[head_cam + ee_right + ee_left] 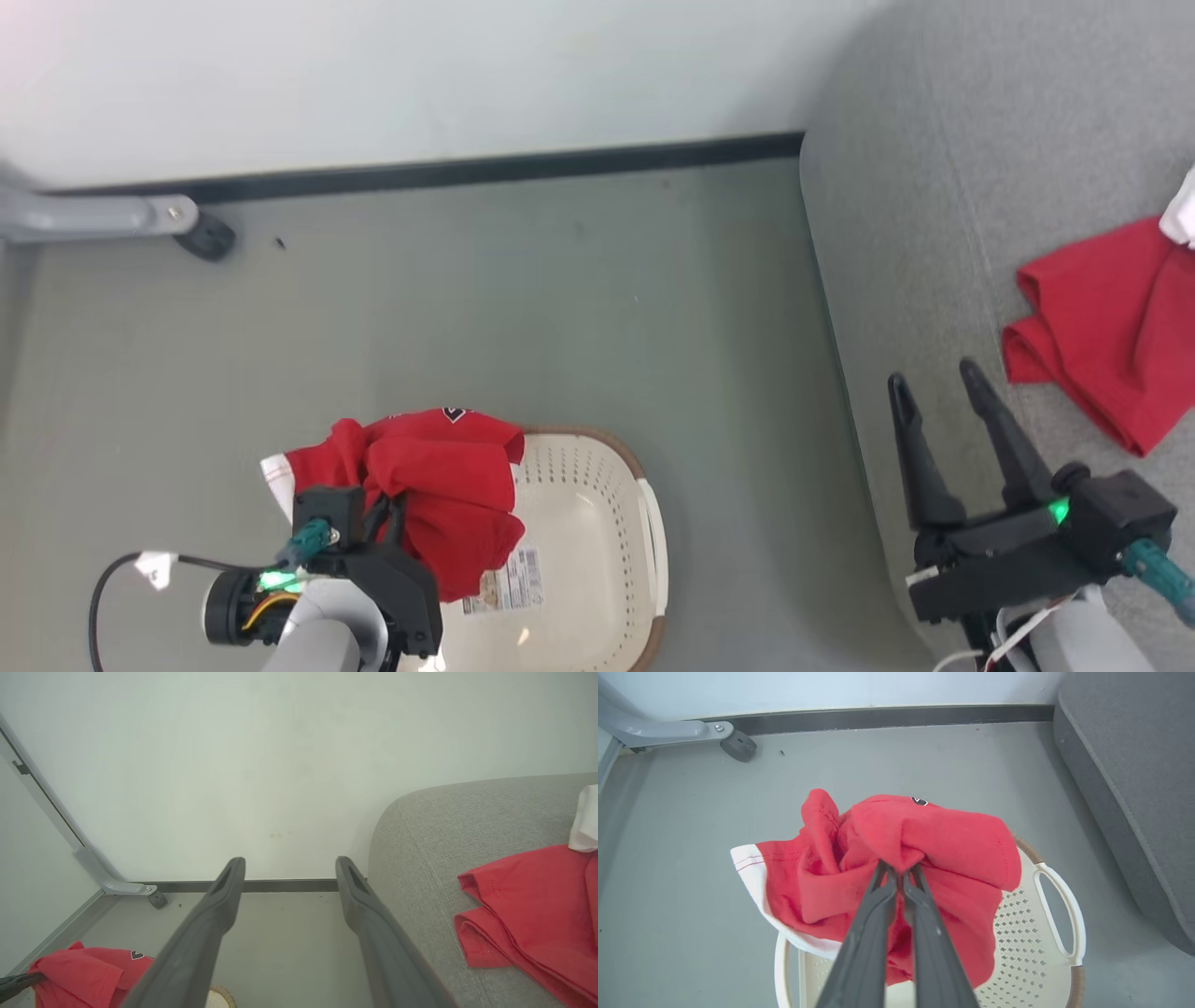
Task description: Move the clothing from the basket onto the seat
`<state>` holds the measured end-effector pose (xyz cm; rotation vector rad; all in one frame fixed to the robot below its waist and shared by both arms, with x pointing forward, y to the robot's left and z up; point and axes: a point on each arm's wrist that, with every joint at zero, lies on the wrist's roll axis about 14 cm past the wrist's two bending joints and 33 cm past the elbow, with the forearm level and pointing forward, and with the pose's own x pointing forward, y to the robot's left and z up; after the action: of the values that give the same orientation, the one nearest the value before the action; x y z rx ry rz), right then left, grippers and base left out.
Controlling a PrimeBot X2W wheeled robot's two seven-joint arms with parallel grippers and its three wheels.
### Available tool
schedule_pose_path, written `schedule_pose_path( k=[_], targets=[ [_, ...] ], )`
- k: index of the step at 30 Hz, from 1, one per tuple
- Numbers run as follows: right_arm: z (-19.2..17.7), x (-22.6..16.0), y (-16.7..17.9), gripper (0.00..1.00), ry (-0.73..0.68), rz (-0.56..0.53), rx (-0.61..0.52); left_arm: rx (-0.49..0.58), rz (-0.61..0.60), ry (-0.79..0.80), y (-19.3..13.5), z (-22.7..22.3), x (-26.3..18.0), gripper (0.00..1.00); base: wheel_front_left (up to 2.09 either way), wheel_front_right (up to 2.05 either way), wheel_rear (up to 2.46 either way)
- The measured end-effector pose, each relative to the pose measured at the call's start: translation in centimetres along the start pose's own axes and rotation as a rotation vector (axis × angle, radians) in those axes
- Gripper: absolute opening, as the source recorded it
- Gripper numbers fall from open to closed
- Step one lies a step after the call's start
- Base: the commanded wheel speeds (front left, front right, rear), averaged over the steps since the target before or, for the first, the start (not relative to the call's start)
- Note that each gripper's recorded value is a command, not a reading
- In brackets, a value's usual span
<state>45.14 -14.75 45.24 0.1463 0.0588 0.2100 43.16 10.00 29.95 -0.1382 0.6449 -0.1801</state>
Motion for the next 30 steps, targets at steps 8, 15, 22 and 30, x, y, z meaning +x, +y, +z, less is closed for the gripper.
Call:
schedule_pose_path(
  k=[8,15,22,30],
  targets=[
    [0.6,-2.2,2.2,1.0,-0.001,0.034,0.022,-0.015,-0.011,-0.108,-0.4,2.7,-2.9,0.0,0.0,0.0,0.0],
    [1.7,-4.5,3.9,1.0,-0.025,0.063,0.024,-0.019,-0.042,-0.228,-1.5,5.2,-5.9,0.0,0.0,0.0,0.0],
    [2.5,-6.7,4.7,1.0,-0.048,0.072,0.021,-0.017,-0.084,-0.369,-3.1,8.4,-8.6,0.0,0.0,0.0,0.0],
    [3.5,-8.6,5.5,1.0,-0.081,0.084,0.019,-0.017,-0.118,-0.479,-4.4,10.1,-11.5,0.0,0.0,0.0,0.0]
  ],
)
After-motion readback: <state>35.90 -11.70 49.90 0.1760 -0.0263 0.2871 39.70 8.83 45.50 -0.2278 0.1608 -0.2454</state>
